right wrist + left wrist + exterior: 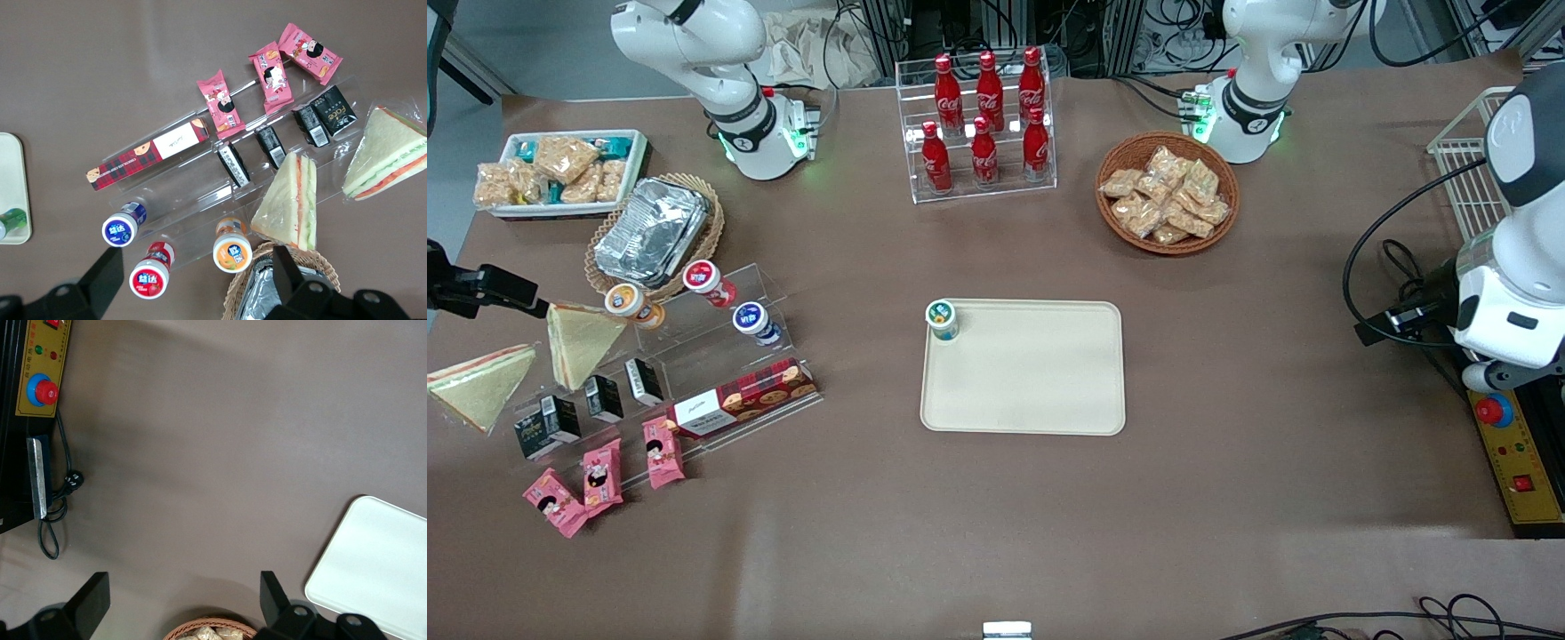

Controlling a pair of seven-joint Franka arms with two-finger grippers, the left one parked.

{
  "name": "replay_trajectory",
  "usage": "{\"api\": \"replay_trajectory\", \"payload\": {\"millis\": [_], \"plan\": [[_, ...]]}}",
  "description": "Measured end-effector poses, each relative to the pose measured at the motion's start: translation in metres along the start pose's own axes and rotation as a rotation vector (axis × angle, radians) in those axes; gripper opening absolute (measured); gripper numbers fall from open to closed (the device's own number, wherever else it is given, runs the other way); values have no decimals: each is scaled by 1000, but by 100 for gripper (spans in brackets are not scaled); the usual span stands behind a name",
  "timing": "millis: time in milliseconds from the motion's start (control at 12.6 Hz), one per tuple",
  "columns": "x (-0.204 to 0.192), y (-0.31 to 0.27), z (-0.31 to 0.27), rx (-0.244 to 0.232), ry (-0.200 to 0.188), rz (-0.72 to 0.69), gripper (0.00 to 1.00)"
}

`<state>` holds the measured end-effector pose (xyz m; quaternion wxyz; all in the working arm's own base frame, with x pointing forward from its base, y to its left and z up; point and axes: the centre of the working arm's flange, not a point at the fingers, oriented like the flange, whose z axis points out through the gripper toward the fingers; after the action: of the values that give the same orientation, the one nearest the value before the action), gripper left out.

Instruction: Place sandwich on tray

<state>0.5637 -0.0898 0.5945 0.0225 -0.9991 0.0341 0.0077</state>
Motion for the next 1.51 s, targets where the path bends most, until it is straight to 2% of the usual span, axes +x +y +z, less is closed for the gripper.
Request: {"api": "replay_trajectory", "payload": {"millis": [1506], "plan": [[-2,13,-2,-4,4,22,100]]}}
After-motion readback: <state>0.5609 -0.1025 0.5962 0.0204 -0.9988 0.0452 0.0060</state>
